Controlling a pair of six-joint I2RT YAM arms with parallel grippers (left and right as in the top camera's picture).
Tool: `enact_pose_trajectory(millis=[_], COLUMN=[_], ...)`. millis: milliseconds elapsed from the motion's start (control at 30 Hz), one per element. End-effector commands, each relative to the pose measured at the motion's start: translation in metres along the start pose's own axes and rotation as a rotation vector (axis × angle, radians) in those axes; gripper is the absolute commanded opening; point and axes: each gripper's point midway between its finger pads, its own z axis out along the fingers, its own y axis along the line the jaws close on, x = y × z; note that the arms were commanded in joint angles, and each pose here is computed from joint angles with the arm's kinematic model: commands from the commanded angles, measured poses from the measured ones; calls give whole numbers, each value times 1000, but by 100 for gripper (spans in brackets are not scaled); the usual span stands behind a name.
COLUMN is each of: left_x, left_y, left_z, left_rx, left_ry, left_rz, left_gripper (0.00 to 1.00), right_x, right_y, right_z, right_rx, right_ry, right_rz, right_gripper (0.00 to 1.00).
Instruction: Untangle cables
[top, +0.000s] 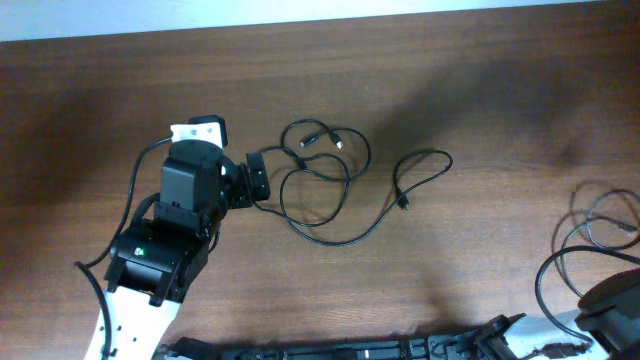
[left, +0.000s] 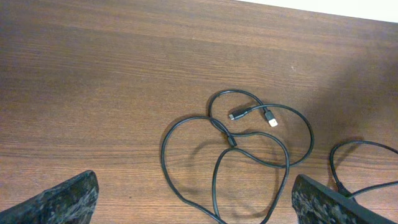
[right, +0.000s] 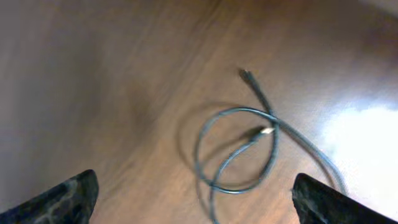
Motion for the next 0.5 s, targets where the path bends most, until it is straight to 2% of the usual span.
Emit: enact_pose_trajectory(millis=[0, 100, 200, 267, 467], left_x=[-3, -3, -3, -3, -3], left_y=[3, 2, 3, 2, 3], left_z=[-2, -2, -2, -2, -2], left_rx=[-11, -11, -11, -11, -11], left_ry=[-15, -15, -15, -15, -15], left_rz=[-3, -3, -3, -3, -3], left_gripper=[99, 99, 99, 99, 99], right_x=[9, 28, 60, 92, 173], right_y=[41, 78, 116, 159, 241], right_z=[-5, -13, -13, -15, -27], right_rx=[-243, -422, -467, -515, -620], right_ry=[35, 82, 169, 242, 363], right_rz=[-117, -249, -373, -484, -756], right_gripper=[99, 99, 99, 99, 99])
